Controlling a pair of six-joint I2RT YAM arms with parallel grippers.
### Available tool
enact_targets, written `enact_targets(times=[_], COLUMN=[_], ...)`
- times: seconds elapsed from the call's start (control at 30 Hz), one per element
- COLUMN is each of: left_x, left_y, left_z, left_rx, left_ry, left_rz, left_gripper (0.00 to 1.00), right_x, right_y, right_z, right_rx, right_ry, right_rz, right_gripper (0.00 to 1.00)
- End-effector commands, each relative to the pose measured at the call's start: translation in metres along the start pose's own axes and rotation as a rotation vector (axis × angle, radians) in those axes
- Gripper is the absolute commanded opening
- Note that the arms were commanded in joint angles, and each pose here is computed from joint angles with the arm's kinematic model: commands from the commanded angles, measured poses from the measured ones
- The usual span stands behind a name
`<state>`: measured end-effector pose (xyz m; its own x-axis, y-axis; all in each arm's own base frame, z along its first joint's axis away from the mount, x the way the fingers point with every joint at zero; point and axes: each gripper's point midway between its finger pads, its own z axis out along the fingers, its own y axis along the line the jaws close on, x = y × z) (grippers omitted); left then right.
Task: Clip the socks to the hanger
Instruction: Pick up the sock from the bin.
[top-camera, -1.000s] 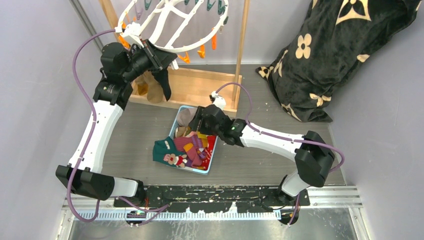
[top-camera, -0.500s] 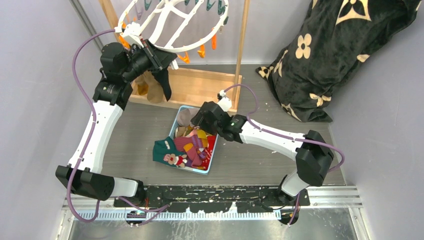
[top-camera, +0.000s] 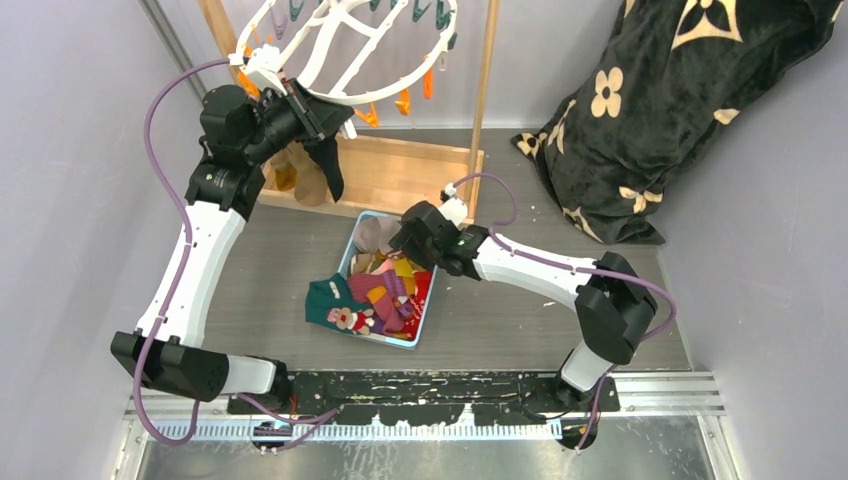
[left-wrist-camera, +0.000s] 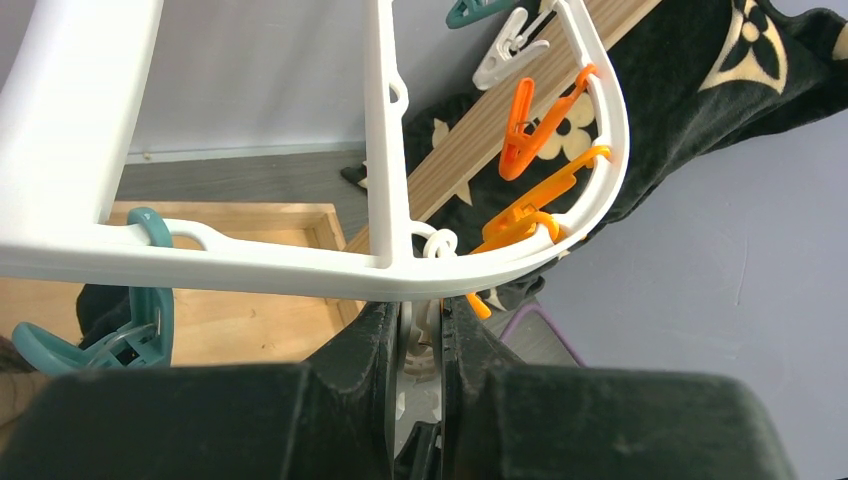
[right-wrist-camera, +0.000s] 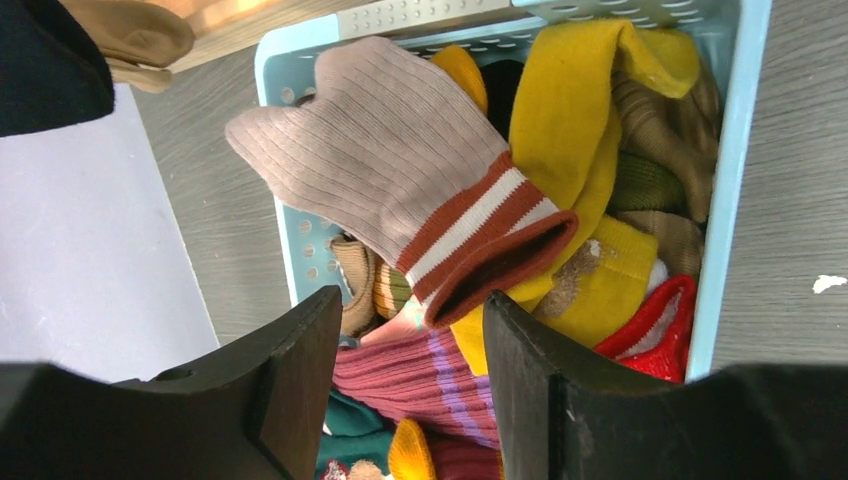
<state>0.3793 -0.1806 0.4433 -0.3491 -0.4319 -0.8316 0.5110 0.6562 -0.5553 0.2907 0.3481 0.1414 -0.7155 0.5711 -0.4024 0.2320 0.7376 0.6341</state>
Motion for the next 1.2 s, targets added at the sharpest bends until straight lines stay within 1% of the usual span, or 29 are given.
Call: enact_targets(times=[0.0, 0.23, 0.3, 0.43, 0.53, 0.67, 0.77, 0.97, 1.03, 1.17], left_x=[-0.03, -0.031, -0.031, -0.029, -0.031, -0.028, -0.027, -0.028, -0.028, -0.028], left_y=[-0.023, -0.023, -0.022, -0.021, -0.023, -0.021, -0.021, -0.022, -0.022, -0.022], left_z=[-0.012, -0.013, -0.012, -0.011, -0.012, -0.011, -0.011, -0.011, -0.011, -0.011], left_rx=[0.049, 0.046, 0.045, 0.045, 0.049, 0.048, 0.047, 0.051, 0.048, 0.049], left_ry=[-0.098, -0.102, -0.099, -0.094, -0.097, -0.091, -0.089, -0.087, -0.087, -0.088], left_rz=[0.041, 0.044, 0.038, 0.036, 0.039, 0.035, 0.033, 0.032, 0.03, 0.031], left_gripper=[0.0, 0.0, 0.0, 0.0, 0.0, 0.0, 0.0, 0.0, 0.0, 0.0], right_x=[-0.004, -0.002, -0.004, -0.005, -0.003, -0.012, -0.036, -0.09, -0.099, -0.102], right_y=[0.008, 0.007, 0.005, 0.003, 0.002, 0.01, 0.033, 0.096, 0.116, 0.135], right_z=[0.003, 0.01, 0.01, 0.009, 0.007, 0.001, -0.017, -0.08, -0.103, -0.137], right_rx=[-0.024, -0.013, -0.008, -0.01, -0.009, -0.048, -0.104, -0.252, -0.315, -0.416], right_ry=[-0.016, -0.011, -0.021, -0.027, -0.019, -0.054, -0.127, -0.287, -0.315, -0.331], right_rz=[0.04, 0.044, 0.05, 0.057, 0.055, 0.025, -0.07, -0.315, -0.391, -0.563], right_gripper=[0.58, 0.56, 0.53, 0.44, 0.34, 0.13, 0.02, 0.01, 0.01, 0.01])
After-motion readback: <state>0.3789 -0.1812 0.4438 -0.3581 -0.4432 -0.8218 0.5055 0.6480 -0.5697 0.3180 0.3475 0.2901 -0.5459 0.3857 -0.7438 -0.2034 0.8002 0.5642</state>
